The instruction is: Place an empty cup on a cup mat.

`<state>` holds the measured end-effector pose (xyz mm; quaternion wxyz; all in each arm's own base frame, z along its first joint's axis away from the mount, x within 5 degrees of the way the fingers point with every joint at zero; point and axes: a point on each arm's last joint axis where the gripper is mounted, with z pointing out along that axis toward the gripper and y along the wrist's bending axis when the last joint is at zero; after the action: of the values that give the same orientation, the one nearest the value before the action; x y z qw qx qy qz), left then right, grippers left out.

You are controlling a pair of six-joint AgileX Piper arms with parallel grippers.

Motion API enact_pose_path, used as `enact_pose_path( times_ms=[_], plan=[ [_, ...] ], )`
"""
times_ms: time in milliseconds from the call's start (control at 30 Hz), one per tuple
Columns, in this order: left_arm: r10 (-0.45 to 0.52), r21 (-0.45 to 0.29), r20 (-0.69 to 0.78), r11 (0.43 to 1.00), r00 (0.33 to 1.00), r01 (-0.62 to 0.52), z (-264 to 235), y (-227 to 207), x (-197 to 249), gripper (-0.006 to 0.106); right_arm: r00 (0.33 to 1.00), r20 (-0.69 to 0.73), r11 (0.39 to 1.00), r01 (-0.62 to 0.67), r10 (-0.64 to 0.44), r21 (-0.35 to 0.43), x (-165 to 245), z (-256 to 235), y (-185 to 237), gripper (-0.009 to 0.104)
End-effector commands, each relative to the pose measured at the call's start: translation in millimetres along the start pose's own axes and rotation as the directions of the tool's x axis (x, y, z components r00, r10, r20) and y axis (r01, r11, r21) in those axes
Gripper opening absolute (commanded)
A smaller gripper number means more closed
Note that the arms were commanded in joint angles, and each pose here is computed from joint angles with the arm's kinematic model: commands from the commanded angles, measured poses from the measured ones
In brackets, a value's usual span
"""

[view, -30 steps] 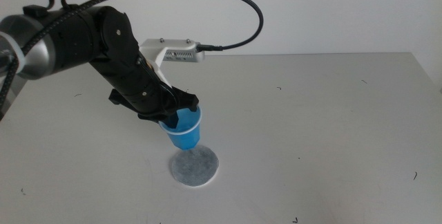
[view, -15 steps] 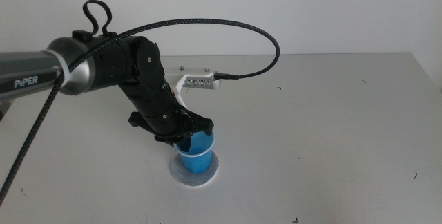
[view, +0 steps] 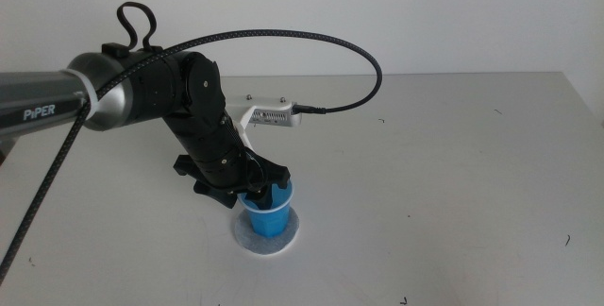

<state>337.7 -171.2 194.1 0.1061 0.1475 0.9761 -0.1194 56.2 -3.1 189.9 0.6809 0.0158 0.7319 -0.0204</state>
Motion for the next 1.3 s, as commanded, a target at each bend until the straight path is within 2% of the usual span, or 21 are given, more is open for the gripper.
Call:
enact_pose_path(
  times_ms=[0, 100, 167, 333, 500, 667, 800, 900, 1033, 1167, 1267],
  plan=[
    [0.005, 0.024, 0.075, 1.000, 0.997, -0.007, -27.5, -7.4, -5.7, 0.074, 0.994, 0.108, 1.000, 0.017, -0.017, -0.001, -11.9, -2.6, 0.2, 0.094],
    [0.035, 0.023, 0.100, 0.999, 0.994, -0.038, -38.9, -8.3, -5.2, 0.097, 0.994, 0.108, 1.000, 0.017, -0.017, -0.001, -11.9, -2.6, 0.2, 0.094],
    [0.061, 0.023, 0.124, 0.998, 0.990, -0.064, -52.2, -10.4, -3.4, 0.105, 0.994, 0.108, 1.000, 0.017, -0.017, -0.001, -11.9, -2.6, 0.2, 0.094],
    [0.077, 0.030, 0.222, 0.996, 0.972, -0.085, -100.9, -14.6, 5.4, 0.105, 0.994, 0.108, 1.000, 0.017, -0.017, -0.001, -11.9, -2.6, 0.2, 0.094],
    [0.088, 0.043, 0.370, 0.993, 0.925, -0.112, -159.1, -22.8, 22.4, 0.105, 0.994, 0.108, 1.000, 0.017, -0.017, -0.001, -11.9, -2.6, 0.2, 0.094],
    [0.162, -0.046, 0.504, 0.986, 0.848, -0.161, -213.1, -22.2, 47.1, 0.105, 0.994, 0.108, 1.000, 0.017, -0.017, -0.001, -11.9, -2.6, 0.2, 0.094],
    [0.206, -0.107, 0.578, 0.978, 0.789, -0.177, -245.0, -20.9, 66.6, 0.105, 0.994, 0.108, 1.000, 0.017, -0.017, -0.001, -11.9, -2.6, 0.2, 0.094],
    [0.253, -0.179, 0.611, 0.967, 0.750, -0.180, -267.9, -17.2, 85.5, 0.105, 0.994, 0.108, 1.000, 0.017, -0.017, -0.001, -11.9, -2.6, 0.2, 0.094],
    [0.286, -0.284, 0.635, 0.950, 0.718, -0.127, -293.1, -1.7, 115.9, 0.105, 0.994, 0.108, 1.000, 0.017, -0.017, -0.001, -11.9, -2.6, 0.2, 0.094],
    [0.220, -0.305, 0.662, 0.952, 0.716, -0.010, -294.0, 24.3, 151.9, 0.105, 0.994, 0.108, 1.000, 0.017, -0.017, -0.001, -11.9, -2.6, 0.2, 0.094],
    [0.192, -0.338, 0.706, 0.937, 0.682, 0.086, -289.1, 38.4, 177.4, 0.105, 0.994, 0.108, 1.000, 0.017, -0.017, -0.001, -11.9, -2.6, 0.2, 0.094]
  ],
)
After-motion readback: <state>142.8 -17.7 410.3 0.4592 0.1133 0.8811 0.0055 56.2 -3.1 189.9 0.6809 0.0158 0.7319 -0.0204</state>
